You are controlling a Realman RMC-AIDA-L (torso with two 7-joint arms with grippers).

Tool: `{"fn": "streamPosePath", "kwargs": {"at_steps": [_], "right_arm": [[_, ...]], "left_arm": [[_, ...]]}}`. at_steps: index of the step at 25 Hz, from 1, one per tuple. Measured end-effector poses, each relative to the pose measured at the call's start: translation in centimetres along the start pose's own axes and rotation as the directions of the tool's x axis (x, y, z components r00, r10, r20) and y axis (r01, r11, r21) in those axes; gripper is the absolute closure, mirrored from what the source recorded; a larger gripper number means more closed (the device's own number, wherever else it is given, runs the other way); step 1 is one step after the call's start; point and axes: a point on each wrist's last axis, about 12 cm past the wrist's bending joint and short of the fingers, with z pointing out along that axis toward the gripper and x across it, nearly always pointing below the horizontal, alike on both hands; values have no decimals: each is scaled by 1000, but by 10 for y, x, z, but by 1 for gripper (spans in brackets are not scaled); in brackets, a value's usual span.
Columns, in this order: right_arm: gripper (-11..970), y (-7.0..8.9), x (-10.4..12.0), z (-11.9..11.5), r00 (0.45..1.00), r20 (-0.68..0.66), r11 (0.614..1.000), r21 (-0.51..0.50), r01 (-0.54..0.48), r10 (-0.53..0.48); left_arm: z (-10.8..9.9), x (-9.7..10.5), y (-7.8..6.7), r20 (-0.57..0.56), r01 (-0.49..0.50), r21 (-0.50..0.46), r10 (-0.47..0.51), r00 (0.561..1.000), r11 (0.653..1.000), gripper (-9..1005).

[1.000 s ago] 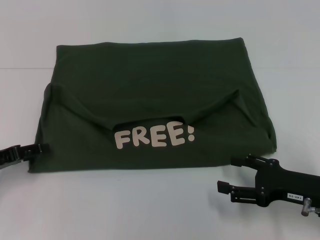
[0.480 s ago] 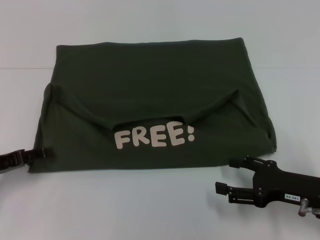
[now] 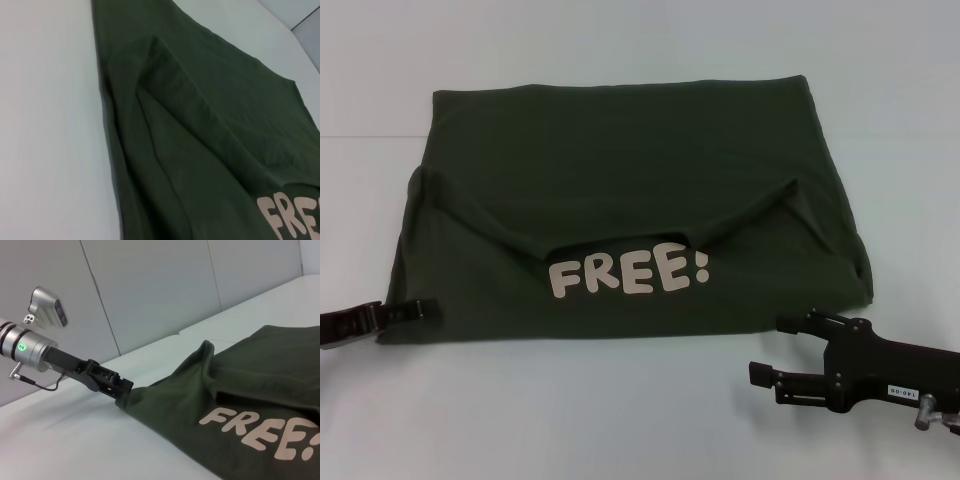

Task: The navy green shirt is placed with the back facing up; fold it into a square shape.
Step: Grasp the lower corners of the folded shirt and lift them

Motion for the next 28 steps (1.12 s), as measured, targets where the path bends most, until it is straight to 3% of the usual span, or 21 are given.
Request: {"fn": "streamPosePath", "kwargs": {"at_steps": [6, 11, 14, 18, 22, 24, 28], "right_arm": [[56, 0, -1, 1, 1000, 1, 1000, -2, 3, -3], [60, 0, -2, 1, 1000, 2, 1000, -4, 3, -3], [62, 0, -2, 1, 1000, 3, 1000, -3, 3, -3], [64, -1, -2, 0, 1000, 10, 1000, 4, -7, 7], [67, -17, -9, -6, 991, 14, 986, 101, -133, 132], [68, -31, -20, -14, 969, 14, 955, 163, -246, 247], [71, -53, -50, -31, 924, -34, 903, 227, -365, 381]], "left_arm": [[3, 1, 1, -34, -31, -31, 30, 999, 999, 279], [4, 1, 2, -40, -45, -41, 43, 998, 998, 497], [4, 1, 2, -40, -46, -42, 45, 998, 998, 736], [3, 0, 2, -39, -51, -43, 50, 998, 998, 817], [3, -1, 2, -41, -60, -41, 58, 997, 997, 899], [3, -1, 1, -43, -65, -37, 64, 997, 997, 940], [4, -2, 0, -46, -68, -28, 67, 997, 997, 964]]}}
